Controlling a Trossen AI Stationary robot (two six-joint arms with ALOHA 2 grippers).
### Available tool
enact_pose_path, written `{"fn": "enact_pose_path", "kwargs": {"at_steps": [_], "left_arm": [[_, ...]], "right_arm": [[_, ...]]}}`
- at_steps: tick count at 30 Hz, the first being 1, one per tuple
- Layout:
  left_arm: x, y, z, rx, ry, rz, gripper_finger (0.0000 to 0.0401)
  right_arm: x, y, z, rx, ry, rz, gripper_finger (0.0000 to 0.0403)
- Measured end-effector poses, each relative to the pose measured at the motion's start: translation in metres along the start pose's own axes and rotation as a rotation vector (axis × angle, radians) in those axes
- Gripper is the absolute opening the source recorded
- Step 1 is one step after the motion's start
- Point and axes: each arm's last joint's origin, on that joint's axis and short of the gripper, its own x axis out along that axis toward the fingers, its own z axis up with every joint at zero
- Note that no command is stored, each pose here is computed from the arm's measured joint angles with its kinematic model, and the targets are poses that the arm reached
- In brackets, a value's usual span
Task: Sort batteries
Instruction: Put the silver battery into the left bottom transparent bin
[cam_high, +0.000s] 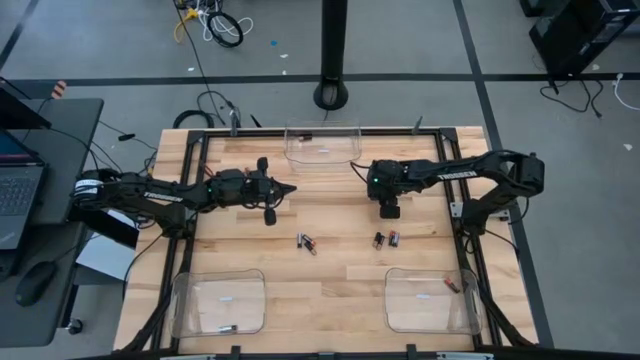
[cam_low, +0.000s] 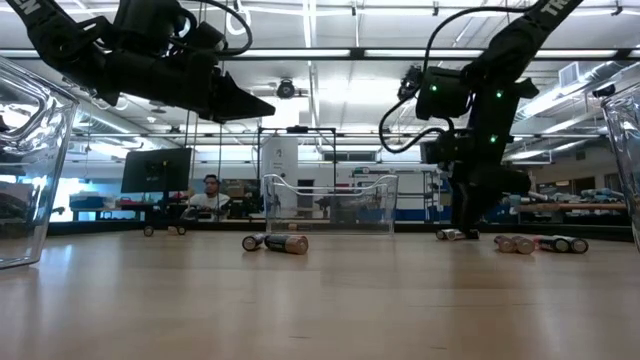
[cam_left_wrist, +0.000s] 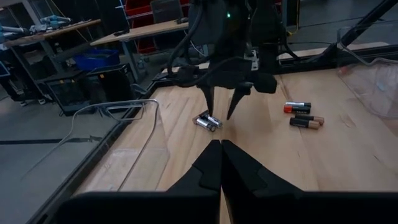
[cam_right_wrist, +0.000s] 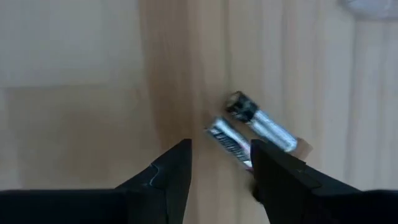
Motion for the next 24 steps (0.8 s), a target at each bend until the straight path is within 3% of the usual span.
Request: {"fn": "enact_pose_path", "kwargs": {"at_steps": [16, 21, 24], "left_arm": [[0.000, 0.000, -0.001, -0.003, 0.013, -0.002, 0.0012], [0.000, 0.000, -0.001, -0.004, 0.013, -0.002, 0.0012], [0.000, 0.000, -0.001, -0.004, 0.014, -0.002, 0.0012]], "right_arm": [[0.020, 0.003, -0.001, -0.087, 0.080, 0.023, 0.0165], [0.017, 0.003, -0.002, -0.077, 0.074, 0.035, 0.0142], [0.013, 0.003, -0.003, -0.011, 0.063, 0.034, 0.0123]]}}
